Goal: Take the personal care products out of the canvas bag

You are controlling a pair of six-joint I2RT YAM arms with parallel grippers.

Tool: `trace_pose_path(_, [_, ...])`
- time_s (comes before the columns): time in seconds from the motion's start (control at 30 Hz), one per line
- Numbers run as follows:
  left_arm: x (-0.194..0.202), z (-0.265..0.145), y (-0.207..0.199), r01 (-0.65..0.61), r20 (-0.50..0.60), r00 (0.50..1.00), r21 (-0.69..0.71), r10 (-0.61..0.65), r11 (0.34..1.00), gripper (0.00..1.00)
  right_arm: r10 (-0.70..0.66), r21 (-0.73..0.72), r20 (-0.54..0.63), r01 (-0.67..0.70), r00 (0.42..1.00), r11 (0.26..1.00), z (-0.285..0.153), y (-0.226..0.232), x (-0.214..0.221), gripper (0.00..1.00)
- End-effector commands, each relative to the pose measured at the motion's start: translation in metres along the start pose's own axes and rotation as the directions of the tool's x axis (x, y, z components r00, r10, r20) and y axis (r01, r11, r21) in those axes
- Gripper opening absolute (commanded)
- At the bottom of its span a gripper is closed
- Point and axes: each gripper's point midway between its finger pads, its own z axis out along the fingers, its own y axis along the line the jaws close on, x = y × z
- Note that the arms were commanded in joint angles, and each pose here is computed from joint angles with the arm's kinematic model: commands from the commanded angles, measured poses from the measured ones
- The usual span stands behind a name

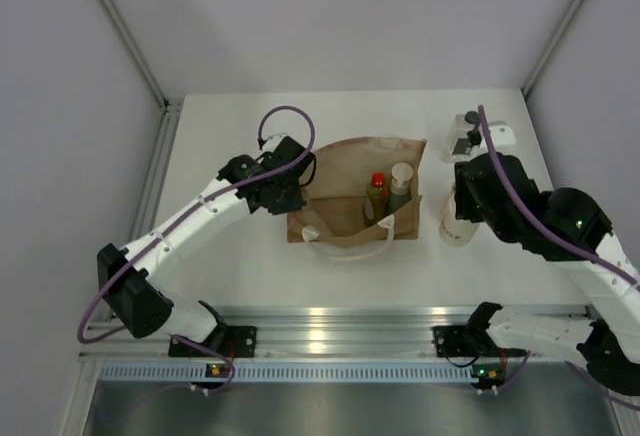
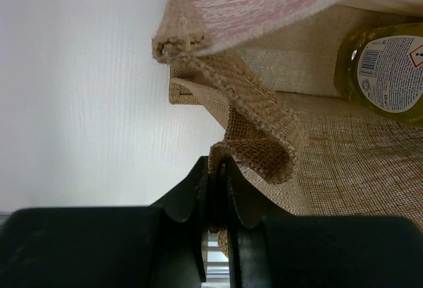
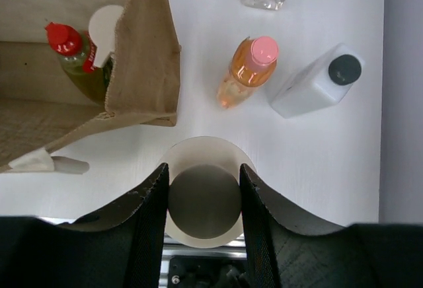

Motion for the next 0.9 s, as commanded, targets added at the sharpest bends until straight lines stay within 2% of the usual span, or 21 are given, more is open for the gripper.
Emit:
trace_pose_path(0.0, [-0.006,0.003,-0.009,-0.015,0.008,1.0,0.016,0.015,1.0,0.0,0.178,-0.007,0.151,-0.179,0.972,0.984,0.016,0.006,-0.013,0.0])
trace_pose_path(0.03, [-0.007,0.003,-0.011,-0.017,0.011,1.0,0.021,0.016,1.0,0.0,0.201,-0.021,0.162,-0.2,0.966,0.98,0.018,0.006,-0.007,0.0])
trace_pose_path(0.07, [-0.008,0.002,-0.011,-0.017,0.013,1.0,0.023,0.017,1.0,0.0,0.18,0.005,0.126,-0.182,0.976,0.983,0.036,0.01,0.016,0.0])
trace_pose_path(0.13, [-0.01,0.001,-0.013,-0.021,0.017,1.0,0.029,0.02,0.999,0.0,0.246,-0.028,0.156,-0.244,0.957,0.969,0.044,0.016,0.023,0.0])
trace_pose_path(0.17, [-0.012,-0.001,-0.014,-0.021,0.021,1.0,0.034,0.02,0.999,0.0,0.229,-0.001,0.128,-0.231,0.965,0.973,0.057,0.017,0.044,0.0])
trace_pose_path(0.23, [-0.013,-0.002,-0.014,-0.023,0.025,0.999,0.038,0.022,0.999,0.0,0.261,-0.005,0.137,-0.263,0.956,0.965,0.065,0.018,0.054,0.0])
trace_pose_path(0.37, [-0.013,-0.005,-0.013,-0.023,0.03,0.999,0.041,0.022,0.999,0.0,0.24,0.016,0.055,-0.241,0.969,0.97,0.092,0.025,0.103,0.0])
trace_pose_path(0.5, [-0.013,-0.005,-0.013,-0.018,0.031,0.999,0.044,0.016,0.999,0.0,0.282,0.011,-0.019,-0.282,0.959,0.959,0.102,0.033,0.135,0.01])
trace_pose_path(0.53, [-0.014,-0.006,-0.014,-0.016,0.033,0.999,0.049,0.015,0.999,0.0,0.297,0.006,-0.015,-0.297,0.955,0.955,0.101,0.032,0.138,0.15])
trace_pose_path(0.6, [-0.013,-0.007,-0.014,-0.016,0.029,0.999,0.054,0.014,0.998,0.0,0.306,-0.002,-0.019,-0.306,0.952,0.952,0.101,0.032,0.141,0.35])
trace_pose_path(0.7, [-0.012,-0.006,-0.015,-0.018,0.024,1.0,0.057,0.017,0.998,0.0,0.288,-0.038,-0.002,-0.287,0.958,0.957,0.092,0.032,0.128,0.96])
trace_pose_path(0.73, [-0.012,-0.007,-0.015,-0.018,0.023,1.0,0.058,0.017,0.998,0.0,0.282,-0.043,0.004,-0.282,0.959,0.959,0.089,0.032,0.122,0.99])
trace_pose_path(0.87, [-0.008,-0.006,-0.015,-0.016,0.012,1.0,0.066,0.015,0.998,0.0,0.277,-0.057,0.053,-0.275,0.959,0.96,0.067,0.032,0.069,1.0])
